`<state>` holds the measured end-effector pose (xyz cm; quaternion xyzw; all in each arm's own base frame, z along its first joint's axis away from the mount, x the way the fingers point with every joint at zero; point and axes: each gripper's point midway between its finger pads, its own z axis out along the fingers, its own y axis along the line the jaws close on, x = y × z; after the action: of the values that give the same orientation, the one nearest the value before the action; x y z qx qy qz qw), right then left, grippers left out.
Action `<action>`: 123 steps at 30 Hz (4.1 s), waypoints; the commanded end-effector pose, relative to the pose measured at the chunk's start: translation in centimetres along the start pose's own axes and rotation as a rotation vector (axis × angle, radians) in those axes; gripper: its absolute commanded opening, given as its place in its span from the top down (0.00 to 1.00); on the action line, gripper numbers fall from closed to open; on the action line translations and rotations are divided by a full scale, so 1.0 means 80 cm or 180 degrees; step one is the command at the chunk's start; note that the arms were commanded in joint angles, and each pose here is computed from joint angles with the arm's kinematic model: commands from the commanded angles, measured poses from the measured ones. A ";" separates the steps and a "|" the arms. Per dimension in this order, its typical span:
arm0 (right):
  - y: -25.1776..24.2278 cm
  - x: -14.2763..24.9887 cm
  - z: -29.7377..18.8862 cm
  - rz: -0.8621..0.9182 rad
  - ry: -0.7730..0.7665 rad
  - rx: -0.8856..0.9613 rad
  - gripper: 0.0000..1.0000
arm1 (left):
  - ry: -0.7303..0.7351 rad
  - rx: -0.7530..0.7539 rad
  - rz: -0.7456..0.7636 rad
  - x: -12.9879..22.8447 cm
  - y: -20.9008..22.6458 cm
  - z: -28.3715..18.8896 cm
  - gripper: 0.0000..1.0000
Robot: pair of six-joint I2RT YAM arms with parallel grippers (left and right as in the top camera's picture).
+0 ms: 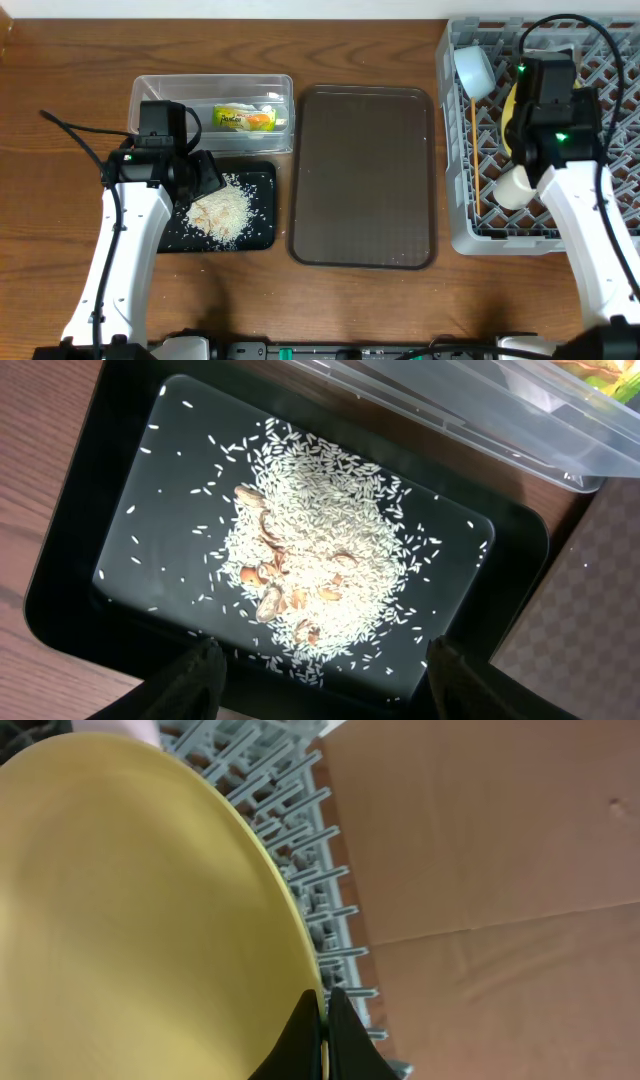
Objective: Sort waste into correct bins and load items into the dishwasher rack
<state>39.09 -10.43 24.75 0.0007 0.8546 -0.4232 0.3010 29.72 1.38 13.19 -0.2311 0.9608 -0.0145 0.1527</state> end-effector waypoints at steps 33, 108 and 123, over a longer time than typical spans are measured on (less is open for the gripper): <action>0.153 -0.020 -0.105 0.1108 -0.0086 -0.3424 0.18 | 0.0014 0.0534 0.0947 0.011 -0.062 -0.039 0.24; 0.073 0.135 -0.196 0.2143 -0.2916 -0.2371 0.01 | -0.1362 0.1041 0.1128 0.101 -0.006 -0.131 0.08; 0.132 0.169 -0.150 0.2023 -0.2468 -0.2419 0.01 | -0.1362 0.1041 0.1128 0.101 -0.006 -0.131 0.08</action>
<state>24.62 1.48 15.70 -0.0031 0.7332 0.0522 0.6780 20.01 -3.03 21.08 -0.0380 0.9161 -0.0942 0.3878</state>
